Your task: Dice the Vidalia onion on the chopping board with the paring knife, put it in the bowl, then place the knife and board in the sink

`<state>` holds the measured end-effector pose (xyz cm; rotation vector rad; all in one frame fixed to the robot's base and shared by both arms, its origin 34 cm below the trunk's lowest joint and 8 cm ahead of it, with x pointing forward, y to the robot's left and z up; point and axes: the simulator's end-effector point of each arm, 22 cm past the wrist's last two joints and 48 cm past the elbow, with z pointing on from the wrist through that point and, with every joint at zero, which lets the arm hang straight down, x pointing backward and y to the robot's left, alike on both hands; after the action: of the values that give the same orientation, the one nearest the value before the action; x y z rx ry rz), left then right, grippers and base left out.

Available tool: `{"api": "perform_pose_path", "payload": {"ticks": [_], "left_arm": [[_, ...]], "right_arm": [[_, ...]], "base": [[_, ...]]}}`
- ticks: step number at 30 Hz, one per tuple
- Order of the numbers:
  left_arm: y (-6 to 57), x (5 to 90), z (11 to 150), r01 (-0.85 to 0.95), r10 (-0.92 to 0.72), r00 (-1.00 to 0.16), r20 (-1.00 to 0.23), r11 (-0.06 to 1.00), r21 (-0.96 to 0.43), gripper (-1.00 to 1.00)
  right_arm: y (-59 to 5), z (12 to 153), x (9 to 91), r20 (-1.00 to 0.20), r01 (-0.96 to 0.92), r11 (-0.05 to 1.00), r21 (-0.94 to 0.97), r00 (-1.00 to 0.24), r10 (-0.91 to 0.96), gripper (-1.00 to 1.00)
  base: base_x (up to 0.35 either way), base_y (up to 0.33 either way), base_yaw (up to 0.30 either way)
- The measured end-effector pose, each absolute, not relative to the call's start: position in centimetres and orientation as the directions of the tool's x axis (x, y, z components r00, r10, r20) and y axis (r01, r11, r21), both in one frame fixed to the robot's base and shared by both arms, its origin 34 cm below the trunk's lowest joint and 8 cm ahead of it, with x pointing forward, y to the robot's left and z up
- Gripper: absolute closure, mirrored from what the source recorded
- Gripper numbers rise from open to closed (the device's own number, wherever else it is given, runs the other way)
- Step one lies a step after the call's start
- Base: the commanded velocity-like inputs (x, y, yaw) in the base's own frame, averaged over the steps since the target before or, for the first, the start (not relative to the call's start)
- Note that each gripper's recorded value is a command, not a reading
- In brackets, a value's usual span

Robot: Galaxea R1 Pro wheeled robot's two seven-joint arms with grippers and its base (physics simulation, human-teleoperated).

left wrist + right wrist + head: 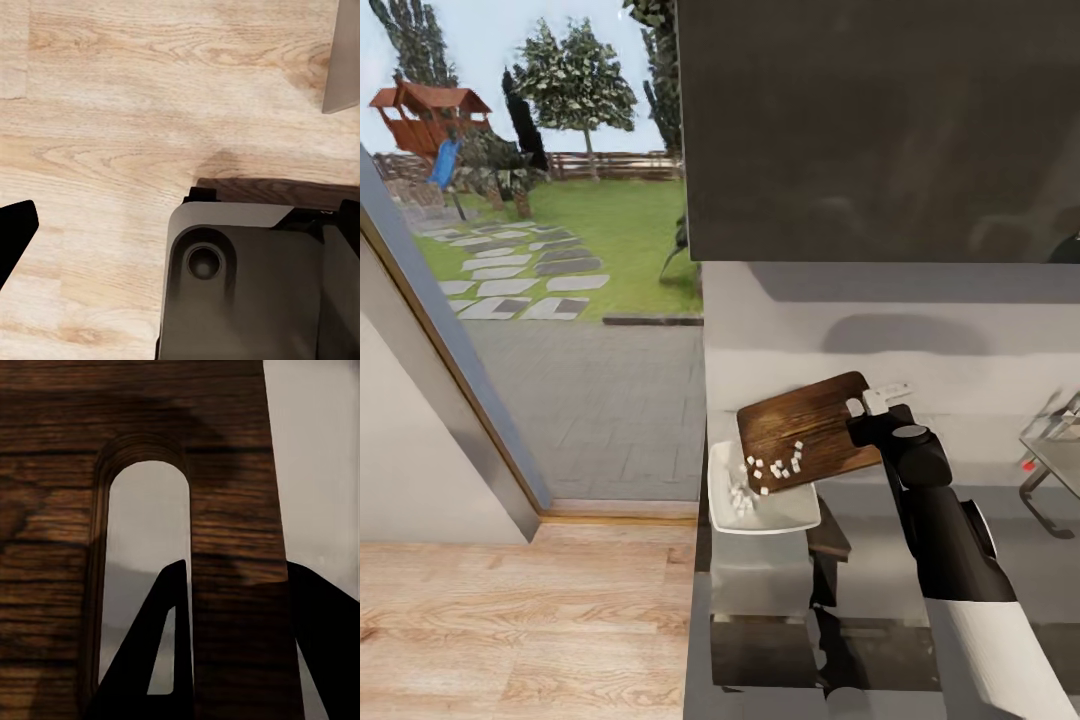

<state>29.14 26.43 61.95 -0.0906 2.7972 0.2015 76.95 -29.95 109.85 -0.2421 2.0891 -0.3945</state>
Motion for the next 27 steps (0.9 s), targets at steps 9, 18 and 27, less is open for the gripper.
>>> {"api": "perform_pose_path", "payload": {"ticks": [9, 18, 27], "left_arm": [[26.5, 29.1, 62.0, -0.087, -0.039, -0.942, -0.333, 0.988, 0.129, -1.0], [26.4, 29.1, 62.0, -0.086, -0.039, -0.942, -0.333, 0.988, 0.128, -1.0], [26.4, 29.1, 62.0, -0.086, -0.039, -0.942, -0.333, 0.988, 0.128, -1.0]], "right_arm": [[-28.4, 111.1, 77.6, -0.799, -0.011, 0.921, -0.389, -0.493, -0.343, 1.0], [-27.8, 111.5, 77.7, -0.794, -0.003, 0.911, -0.412, -0.489, -0.36, 1.0], [-28.8, 111.9, 77.7, -0.785, 0.029, 0.894, -0.448, -0.49, -0.378, 1.0]], "base": [[0.0, 0.0, 0.0], [0.0, 0.0, 0.0], [0.0, 0.0, 0.0]]}}
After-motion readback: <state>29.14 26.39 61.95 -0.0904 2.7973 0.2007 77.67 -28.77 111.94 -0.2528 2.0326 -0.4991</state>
